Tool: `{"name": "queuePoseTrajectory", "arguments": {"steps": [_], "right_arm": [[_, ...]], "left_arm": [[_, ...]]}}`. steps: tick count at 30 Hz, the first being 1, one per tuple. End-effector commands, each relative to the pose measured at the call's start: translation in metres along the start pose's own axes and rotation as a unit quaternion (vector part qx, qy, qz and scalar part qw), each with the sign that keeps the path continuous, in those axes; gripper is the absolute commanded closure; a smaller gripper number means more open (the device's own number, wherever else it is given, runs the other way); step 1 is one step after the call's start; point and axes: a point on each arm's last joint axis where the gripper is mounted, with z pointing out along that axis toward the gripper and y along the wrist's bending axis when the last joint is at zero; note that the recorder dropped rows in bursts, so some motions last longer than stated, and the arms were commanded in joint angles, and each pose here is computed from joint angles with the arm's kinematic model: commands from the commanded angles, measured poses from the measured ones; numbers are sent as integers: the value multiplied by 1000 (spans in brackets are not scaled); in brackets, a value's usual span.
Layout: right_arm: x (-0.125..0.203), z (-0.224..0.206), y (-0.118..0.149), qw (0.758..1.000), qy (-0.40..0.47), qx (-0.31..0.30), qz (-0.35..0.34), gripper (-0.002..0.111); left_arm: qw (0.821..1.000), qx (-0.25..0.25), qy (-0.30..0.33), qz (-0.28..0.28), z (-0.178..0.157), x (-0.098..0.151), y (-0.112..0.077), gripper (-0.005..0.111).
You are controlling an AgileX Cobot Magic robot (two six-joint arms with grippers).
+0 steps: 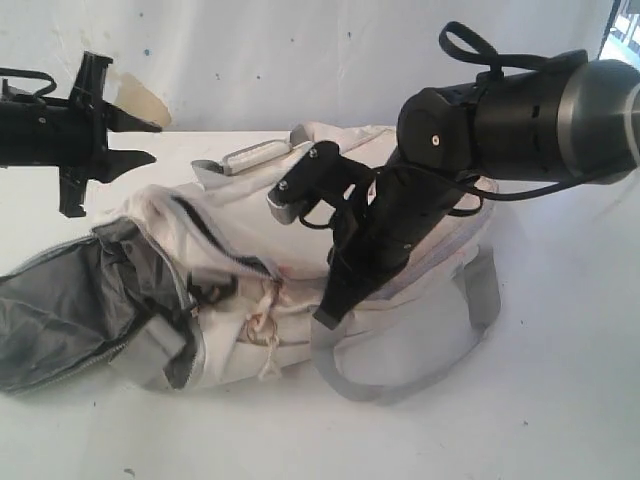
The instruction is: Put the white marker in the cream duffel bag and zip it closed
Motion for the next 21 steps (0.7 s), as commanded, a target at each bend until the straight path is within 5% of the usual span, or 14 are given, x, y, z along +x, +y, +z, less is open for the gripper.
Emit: {"name": "queuePoseTrajectory", "arguments": {"steps": [1,11,17,21], "right_arm": [[8,2,-3,1000,26,-5,-3,108],[0,2,-1,996,-20,-15,82,108],[-4,1,-3,990,-36,-12,136,108],[-11,-4,-5,983,-47,-10,179,108]], "left_arm": [[1000,17,-13,20,-6,-5,-8,39],[976,68,52,198,-16,13,-24,42],[921,10,83,380,-36,26,-26,44],[884,-17,129,450,-47,36,-25,44]]}}
